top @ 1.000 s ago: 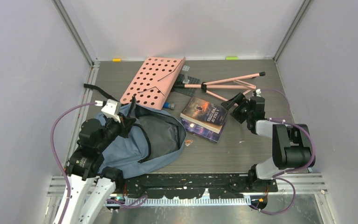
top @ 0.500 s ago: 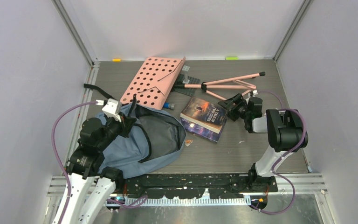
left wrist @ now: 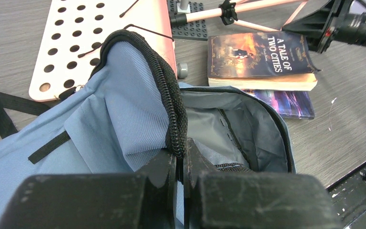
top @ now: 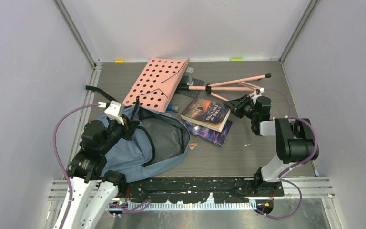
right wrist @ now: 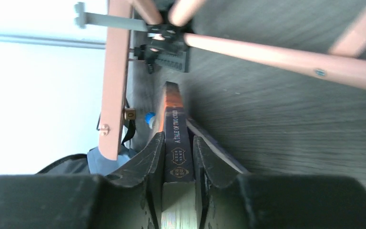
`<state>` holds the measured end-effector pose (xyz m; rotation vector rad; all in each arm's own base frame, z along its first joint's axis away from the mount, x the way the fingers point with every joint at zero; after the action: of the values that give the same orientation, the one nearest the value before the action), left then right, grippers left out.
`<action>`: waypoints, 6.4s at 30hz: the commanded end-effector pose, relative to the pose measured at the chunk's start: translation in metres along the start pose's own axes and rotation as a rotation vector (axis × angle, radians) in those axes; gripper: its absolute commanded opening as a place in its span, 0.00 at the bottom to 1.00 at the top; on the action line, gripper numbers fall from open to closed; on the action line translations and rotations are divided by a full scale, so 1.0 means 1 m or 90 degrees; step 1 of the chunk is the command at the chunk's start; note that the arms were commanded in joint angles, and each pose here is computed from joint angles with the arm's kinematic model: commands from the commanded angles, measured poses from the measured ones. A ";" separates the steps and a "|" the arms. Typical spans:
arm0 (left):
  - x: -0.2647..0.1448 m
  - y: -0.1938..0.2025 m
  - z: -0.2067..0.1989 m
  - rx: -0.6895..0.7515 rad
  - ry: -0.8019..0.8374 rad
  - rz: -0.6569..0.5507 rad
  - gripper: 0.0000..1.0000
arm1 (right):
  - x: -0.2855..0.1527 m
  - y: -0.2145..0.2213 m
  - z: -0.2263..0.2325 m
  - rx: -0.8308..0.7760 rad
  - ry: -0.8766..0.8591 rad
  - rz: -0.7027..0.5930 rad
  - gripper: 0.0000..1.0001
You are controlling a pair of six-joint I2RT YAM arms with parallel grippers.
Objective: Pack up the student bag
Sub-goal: Pick up the book from the center of the board, then place the book at the center of the board, then pick up the book from the center of the board, then place the book in the student bag.
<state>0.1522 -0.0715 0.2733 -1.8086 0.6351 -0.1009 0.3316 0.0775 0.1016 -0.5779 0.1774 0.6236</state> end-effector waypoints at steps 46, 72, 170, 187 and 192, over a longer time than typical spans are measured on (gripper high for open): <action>-0.003 -0.019 -0.006 0.022 0.022 -0.064 0.00 | -0.059 -0.046 0.175 -0.603 0.346 0.337 0.24; -0.004 -0.019 -0.008 0.023 0.026 -0.066 0.00 | -0.123 0.018 0.171 -0.536 0.369 0.320 0.67; -0.020 -0.029 -0.013 0.057 0.042 -0.144 0.00 | 0.004 0.237 0.317 -0.211 -0.444 0.241 0.01; -0.020 -0.029 -0.014 0.056 0.050 -0.146 0.00 | 0.071 0.306 0.283 -0.225 -0.375 0.314 0.01; -0.020 -0.029 -0.015 0.055 0.054 -0.144 0.00 | 0.090 0.314 0.244 -0.280 -0.239 0.311 0.08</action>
<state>0.1396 -0.0640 0.2830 -1.7954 0.5306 -0.1913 0.2095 0.4556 0.1232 -0.7529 -0.1655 1.3082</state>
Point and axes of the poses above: each gripper's point midway between its finger pads, its own x axis out along the fingers, its own z axis along the line the jaws close on, y = z × x, the point moved 7 cm from there along -x, back along the fingers, and after that the axes turned 10 degrees about -x, right-handed, at the moved point
